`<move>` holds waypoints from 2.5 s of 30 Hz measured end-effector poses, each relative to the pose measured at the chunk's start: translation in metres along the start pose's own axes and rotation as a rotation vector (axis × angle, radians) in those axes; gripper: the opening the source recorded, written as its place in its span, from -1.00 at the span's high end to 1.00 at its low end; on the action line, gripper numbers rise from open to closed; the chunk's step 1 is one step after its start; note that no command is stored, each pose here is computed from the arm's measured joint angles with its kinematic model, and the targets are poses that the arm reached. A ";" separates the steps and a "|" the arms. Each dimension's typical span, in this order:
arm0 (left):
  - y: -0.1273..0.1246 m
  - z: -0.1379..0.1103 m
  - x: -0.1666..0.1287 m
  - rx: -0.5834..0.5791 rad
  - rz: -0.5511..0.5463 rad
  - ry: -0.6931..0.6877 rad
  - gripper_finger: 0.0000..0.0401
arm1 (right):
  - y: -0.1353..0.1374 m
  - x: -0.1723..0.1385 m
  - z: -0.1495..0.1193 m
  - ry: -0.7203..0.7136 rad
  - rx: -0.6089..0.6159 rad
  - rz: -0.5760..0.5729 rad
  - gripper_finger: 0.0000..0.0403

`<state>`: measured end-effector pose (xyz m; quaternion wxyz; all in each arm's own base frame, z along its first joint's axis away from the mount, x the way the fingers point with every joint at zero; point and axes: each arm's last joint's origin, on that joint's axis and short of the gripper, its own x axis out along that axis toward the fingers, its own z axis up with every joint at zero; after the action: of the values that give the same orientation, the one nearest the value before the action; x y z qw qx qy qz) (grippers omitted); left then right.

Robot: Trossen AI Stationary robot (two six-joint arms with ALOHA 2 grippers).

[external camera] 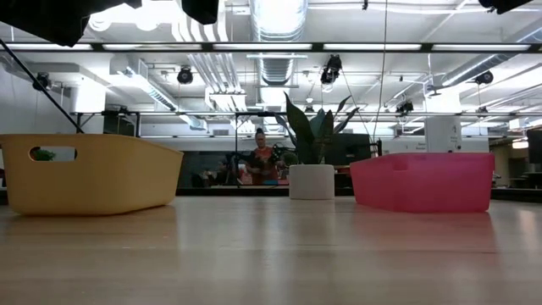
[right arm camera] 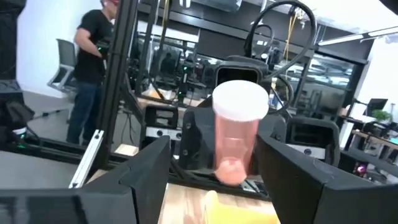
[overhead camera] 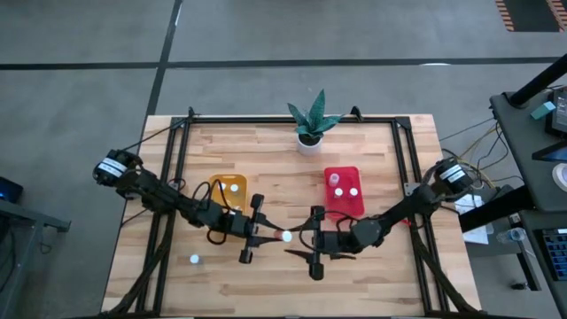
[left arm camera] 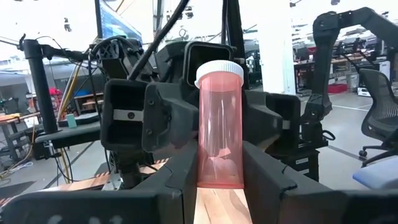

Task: Pick and place medicine bottles into bin by pill shape (circle, oval)
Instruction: Put the pink tablet bottle into the yellow bin

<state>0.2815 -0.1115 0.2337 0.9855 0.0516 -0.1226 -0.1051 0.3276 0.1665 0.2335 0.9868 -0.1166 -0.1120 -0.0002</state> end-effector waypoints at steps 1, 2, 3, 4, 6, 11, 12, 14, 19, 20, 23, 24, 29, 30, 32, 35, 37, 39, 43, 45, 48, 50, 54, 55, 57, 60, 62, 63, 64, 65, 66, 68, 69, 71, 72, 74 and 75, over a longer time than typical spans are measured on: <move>0.000 0.000 0.000 0.000 0.000 0.000 0.59 | 0.000 0.002 0.001 -0.002 0.001 -0.006 -0.12; 0.000 0.000 0.000 0.001 0.000 0.000 0.59 | 0.000 0.004 0.001 -0.005 0.003 -0.012 -0.11; 0.000 0.000 0.000 0.001 0.000 0.000 0.59 | -0.001 0.004 0.002 -0.008 0.005 -0.014 -0.09; 0.000 0.000 0.000 0.001 0.000 0.000 0.59 | -0.002 0.005 0.002 -0.007 0.005 -0.018 -0.07; 0.000 0.000 0.000 0.001 0.000 0.000 0.59 | -0.003 0.005 0.001 0.001 0.015 -0.020 0.00; 0.000 0.000 0.000 0.001 0.000 0.000 0.59 | -0.007 0.007 0.000 0.005 0.025 -0.029 0.21; 0.000 0.000 0.000 0.000 0.001 0.000 0.59 | -0.006 0.007 -0.001 0.008 0.023 -0.028 0.25; 0.000 0.000 0.000 0.000 0.001 0.001 0.59 | -0.007 0.007 -0.002 0.013 0.022 -0.030 0.32; 0.001 0.000 0.000 0.000 0.008 0.002 0.59 | -0.009 0.008 -0.004 0.017 0.040 -0.036 0.49; 0.001 0.000 0.000 0.000 0.009 0.001 0.59 | -0.009 0.009 -0.004 0.017 0.040 -0.036 0.52; 0.001 0.000 0.000 0.000 0.010 0.002 0.59 | -0.009 0.009 -0.004 0.019 0.039 -0.037 0.60; 0.002 0.000 0.000 0.000 0.011 0.002 0.59 | -0.009 0.009 -0.004 0.020 0.039 -0.036 0.62; 0.002 0.000 0.001 -0.003 0.013 0.004 0.47 | -0.009 0.009 -0.005 0.027 0.038 -0.035 0.62; 0.002 0.000 0.001 -0.004 0.013 0.005 0.44 | -0.009 0.009 -0.005 0.027 0.038 -0.035 0.61; 0.002 0.000 0.001 -0.005 0.013 0.005 0.36 | -0.010 0.008 -0.004 0.031 0.042 -0.035 0.59; 0.002 -0.001 0.001 -0.006 0.013 0.013 0.23 | -0.011 0.007 -0.002 0.062 0.053 -0.026 0.59; 0.002 -0.002 0.001 -0.020 0.012 0.023 0.15 | -0.012 0.006 -0.001 0.096 0.067 -0.017 0.59; 0.002 -0.004 0.000 -0.027 0.011 0.051 0.08 | -0.013 0.004 0.000 0.150 0.081 -0.005 0.59; 0.002 -0.003 -0.002 -0.040 0.009 0.109 -0.01 | -0.018 -0.003 0.001 0.292 0.115 0.023 0.58; 0.003 -0.001 -0.003 -0.040 0.008 0.122 -0.02 | -0.020 -0.008 0.001 0.368 0.134 0.030 0.58; 0.003 -0.001 -0.004 -0.063 0.005 0.155 -0.03 | -0.025 -0.017 0.004 0.475 0.168 0.028 0.58; 0.005 0.003 -0.006 -0.082 0.014 0.157 -0.03 | -0.027 -0.024 0.000 0.563 0.188 0.021 0.58; 0.006 0.001 -0.007 -0.118 0.026 0.197 -0.03 | -0.027 -0.033 -0.011 0.702 0.224 -0.003 0.58; 0.007 0.001 -0.007 -0.136 0.030 0.204 -0.03 | -0.027 -0.033 -0.013 0.719 0.236 -0.011 0.58; 0.009 0.001 -0.006 -0.177 0.043 0.212 -0.03 | -0.027 -0.034 -0.017 0.749 0.248 -0.022 0.58; 0.012 -0.005 -0.004 -0.221 0.062 0.252 -0.03 | -0.025 -0.035 -0.023 0.773 0.257 -0.031 0.58; 0.013 -0.008 -0.001 -0.235 0.074 0.279 -0.03 | -0.024 -0.035 -0.024 0.774 0.257 -0.032 0.58; 0.013 -0.008 0.001 -0.235 0.085 0.282 -0.03 | -0.024 -0.034 -0.024 0.772 0.259 -0.033 0.58; 0.014 -0.009 0.004 -0.234 0.097 0.282 -0.03 | -0.024 -0.034 -0.024 0.771 0.258 -0.032 0.58; 0.013 -0.012 0.005 -0.233 0.101 0.289 -0.03 | -0.024 -0.034 -0.024 0.773 0.257 -0.032 0.58; 0.013 -0.015 0.007 -0.230 0.104 0.301 -0.03 | -0.025 -0.034 -0.024 0.773 0.258 -0.033 0.58; 0.013 -0.021 0.013 -0.225 0.113 0.323 -0.03 | -0.025 -0.034 -0.024 0.771 0.257 -0.033 0.58; 0.013 -0.023 0.016 -0.224 0.117 0.324 -0.03 | -0.025 -0.034 -0.024 0.768 0.257 -0.033 0.58; 0.014 -0.025 0.023 -0.223 0.129 0.320 -0.03 | -0.026 -0.034 -0.024 0.770 0.254 -0.034 0.58; 0.014 -0.027 0.027 -0.223 0.131 0.322 -0.03 | -0.026 -0.033 -0.024 0.769 0.254 -0.035 0.58; 0.014 -0.034 0.032 -0.218 0.136 0.340 -0.03 | -0.026 -0.033 -0.024 0.769 0.253 -0.036 0.58; 0.014 -0.036 0.035 -0.217 0.138 0.346 -0.03 | -0.026 -0.033 -0.024 0.769 0.253 -0.037 0.58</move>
<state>0.3263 -0.1027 0.2089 0.9965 -0.0461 0.0572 -0.0394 0.2999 0.1347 0.2092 0.9632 0.0166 0.2641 -0.0476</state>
